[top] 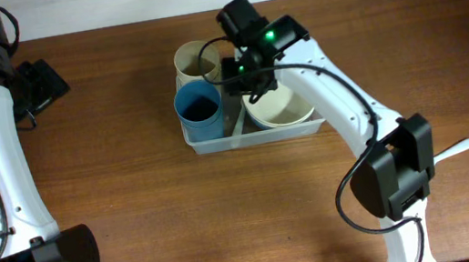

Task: Pack container
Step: 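Retract the right gripper right toward the white spoon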

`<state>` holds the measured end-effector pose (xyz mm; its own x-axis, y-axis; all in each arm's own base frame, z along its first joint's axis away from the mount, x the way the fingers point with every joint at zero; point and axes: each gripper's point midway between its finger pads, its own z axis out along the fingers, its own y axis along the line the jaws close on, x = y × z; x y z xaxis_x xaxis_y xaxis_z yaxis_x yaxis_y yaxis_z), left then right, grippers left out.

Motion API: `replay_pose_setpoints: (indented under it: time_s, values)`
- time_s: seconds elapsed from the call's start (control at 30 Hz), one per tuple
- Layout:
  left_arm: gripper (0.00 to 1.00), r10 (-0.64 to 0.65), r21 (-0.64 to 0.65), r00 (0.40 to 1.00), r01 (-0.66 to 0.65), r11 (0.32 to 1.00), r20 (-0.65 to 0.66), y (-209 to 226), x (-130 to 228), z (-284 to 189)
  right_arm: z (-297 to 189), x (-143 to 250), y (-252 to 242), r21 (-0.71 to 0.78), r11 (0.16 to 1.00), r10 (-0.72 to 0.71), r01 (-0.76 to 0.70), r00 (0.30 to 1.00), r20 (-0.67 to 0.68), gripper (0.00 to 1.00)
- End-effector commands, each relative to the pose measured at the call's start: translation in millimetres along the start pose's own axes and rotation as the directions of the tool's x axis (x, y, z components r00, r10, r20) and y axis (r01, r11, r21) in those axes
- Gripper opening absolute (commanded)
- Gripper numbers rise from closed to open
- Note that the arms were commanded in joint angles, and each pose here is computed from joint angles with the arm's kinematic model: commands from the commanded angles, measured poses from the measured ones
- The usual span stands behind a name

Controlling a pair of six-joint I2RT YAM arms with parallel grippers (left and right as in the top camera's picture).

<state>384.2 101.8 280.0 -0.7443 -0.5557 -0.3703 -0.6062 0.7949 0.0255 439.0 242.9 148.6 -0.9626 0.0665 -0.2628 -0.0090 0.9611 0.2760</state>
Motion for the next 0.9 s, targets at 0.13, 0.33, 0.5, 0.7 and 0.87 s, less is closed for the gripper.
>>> replay_pose_setpoints:
  time_s: [0.13, 0.33, 0.5, 0.7, 0.87]
  values:
    - [0.99, 0.003, -0.004, 1.0, -0.003, 1.0, 0.013, 2.5, -2.2, -3.2, -84.1, -56.3, -60.6, 0.027, 0.99, 0.128, -0.135, 0.976, 0.175, 0.59]
    - [1.0, 0.003, -0.004, 1.0, -0.003, 1.0, 0.013, 2.5, -2.2, -3.2, -148.2, -66.0, -153.9, 0.124, 0.933, 0.3, -0.336, 0.923, 0.241, 0.99]
    - [1.0, 0.003, -0.004, 1.0, -0.003, 1.0, 0.013, 2.5, -2.2, -3.2, -163.8, -33.1, -235.1, 0.211, 0.789, 0.547, -0.576, 0.817, 0.184, 0.99]
    - [1.0, 0.003, -0.004, 1.0, -0.003, 1.0, 0.013, 2.5, -2.2, -3.2, -188.7, 2.5, -303.6, 0.269, 0.612, 0.726, -0.744, 0.663, 0.181, 0.99]
    - [1.0, 0.003, -0.003, 1.0, -0.003, 1.0, 0.013, 2.4, -2.1, -3.2, -206.8, 30.7, -328.3, 0.284, 0.552, 0.769, -0.784, 0.61, 0.191, 0.99]
